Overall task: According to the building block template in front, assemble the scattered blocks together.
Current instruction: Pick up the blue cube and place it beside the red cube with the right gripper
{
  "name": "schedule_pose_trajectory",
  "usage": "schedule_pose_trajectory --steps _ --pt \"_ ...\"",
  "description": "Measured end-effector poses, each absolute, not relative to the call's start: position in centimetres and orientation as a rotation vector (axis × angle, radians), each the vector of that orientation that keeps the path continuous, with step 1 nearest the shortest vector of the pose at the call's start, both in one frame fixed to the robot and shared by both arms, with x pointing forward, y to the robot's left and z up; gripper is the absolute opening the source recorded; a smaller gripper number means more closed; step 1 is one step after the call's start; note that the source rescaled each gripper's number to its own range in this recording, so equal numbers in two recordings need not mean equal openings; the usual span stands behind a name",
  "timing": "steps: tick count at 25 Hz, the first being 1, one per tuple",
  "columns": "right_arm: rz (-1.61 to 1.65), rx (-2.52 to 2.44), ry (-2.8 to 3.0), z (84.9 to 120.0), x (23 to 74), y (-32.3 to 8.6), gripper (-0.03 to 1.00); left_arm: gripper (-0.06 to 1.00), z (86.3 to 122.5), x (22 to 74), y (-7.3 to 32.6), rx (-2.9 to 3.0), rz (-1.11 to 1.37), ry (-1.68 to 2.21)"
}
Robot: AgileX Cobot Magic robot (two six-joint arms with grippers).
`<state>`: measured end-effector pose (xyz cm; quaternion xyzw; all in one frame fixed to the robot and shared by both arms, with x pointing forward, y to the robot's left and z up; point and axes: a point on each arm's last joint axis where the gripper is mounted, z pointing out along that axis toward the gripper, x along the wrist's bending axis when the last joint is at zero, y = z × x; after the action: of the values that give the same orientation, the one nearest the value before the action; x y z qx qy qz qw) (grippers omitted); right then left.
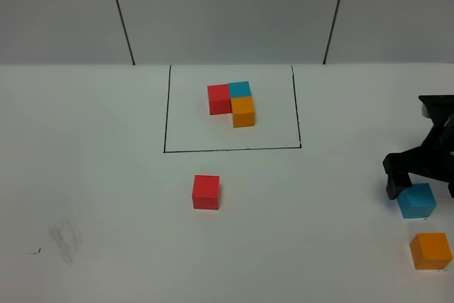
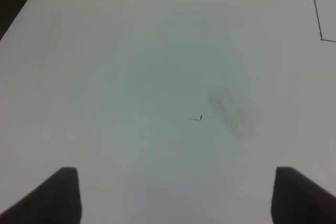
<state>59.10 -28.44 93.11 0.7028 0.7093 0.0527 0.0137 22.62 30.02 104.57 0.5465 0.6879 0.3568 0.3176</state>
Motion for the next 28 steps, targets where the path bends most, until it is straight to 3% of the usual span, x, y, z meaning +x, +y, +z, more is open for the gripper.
schedule_pose_trajectory --steps 28 --pt "0.121 2.214 2.224 90.1 59.7 -28.4 0.85 1.0 104.6 22.6 30.0 1.437 0.938 1.811"
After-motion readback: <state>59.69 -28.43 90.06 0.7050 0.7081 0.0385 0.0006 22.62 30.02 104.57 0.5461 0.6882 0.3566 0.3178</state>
